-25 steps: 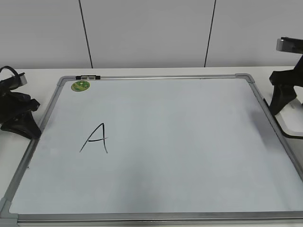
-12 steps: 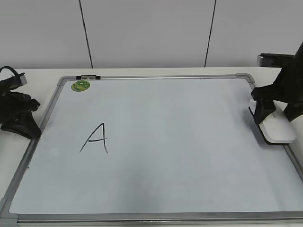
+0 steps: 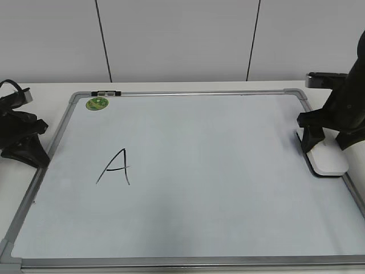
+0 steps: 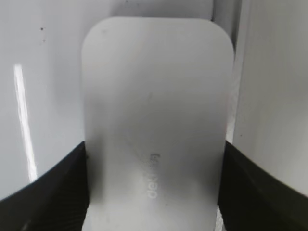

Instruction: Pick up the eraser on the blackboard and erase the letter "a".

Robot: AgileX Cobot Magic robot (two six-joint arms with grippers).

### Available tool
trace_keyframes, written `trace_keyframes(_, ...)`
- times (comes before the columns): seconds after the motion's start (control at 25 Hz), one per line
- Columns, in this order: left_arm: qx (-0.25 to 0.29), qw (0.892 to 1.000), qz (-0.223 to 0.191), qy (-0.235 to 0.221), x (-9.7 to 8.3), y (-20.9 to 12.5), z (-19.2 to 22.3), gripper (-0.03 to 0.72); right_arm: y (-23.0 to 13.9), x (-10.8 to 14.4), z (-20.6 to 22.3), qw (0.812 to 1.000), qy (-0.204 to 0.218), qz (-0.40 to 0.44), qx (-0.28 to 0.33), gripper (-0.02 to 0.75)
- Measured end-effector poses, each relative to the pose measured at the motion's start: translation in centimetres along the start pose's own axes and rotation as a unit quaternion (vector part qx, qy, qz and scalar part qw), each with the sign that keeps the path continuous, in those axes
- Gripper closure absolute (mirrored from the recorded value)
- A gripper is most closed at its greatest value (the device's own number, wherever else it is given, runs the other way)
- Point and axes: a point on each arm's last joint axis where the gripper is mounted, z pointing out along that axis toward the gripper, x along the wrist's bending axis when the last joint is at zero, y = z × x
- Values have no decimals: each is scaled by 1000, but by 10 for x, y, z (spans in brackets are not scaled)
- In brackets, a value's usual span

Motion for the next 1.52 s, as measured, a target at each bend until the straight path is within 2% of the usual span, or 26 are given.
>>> trace_keyframes(0.76, 0, 1000, 0, 0, 0, 0, 0, 635, 4, -1, 0, 1000, -4, 2, -22, 189)
trace_keyframes(0.96, 0, 1000, 0, 0, 0, 0, 0, 634, 5, -1, -1, 1000, -5, 2, -26, 141)
trace_keyframes(1.28, -1, 1000, 0, 0, 0, 0, 0, 631, 11, -1, -7, 999, -7, 0, -36, 130)
trace_keyframes(1.4, -1, 1000, 0, 0, 0, 0, 0, 618, 17, -1, -18, 999, -9, -5, -33, 131)
trace_keyframes(1.52, -2, 1000, 0, 1, 0, 0, 0, 566, 22, -1, -27, 999, -12, -9, -32, 132)
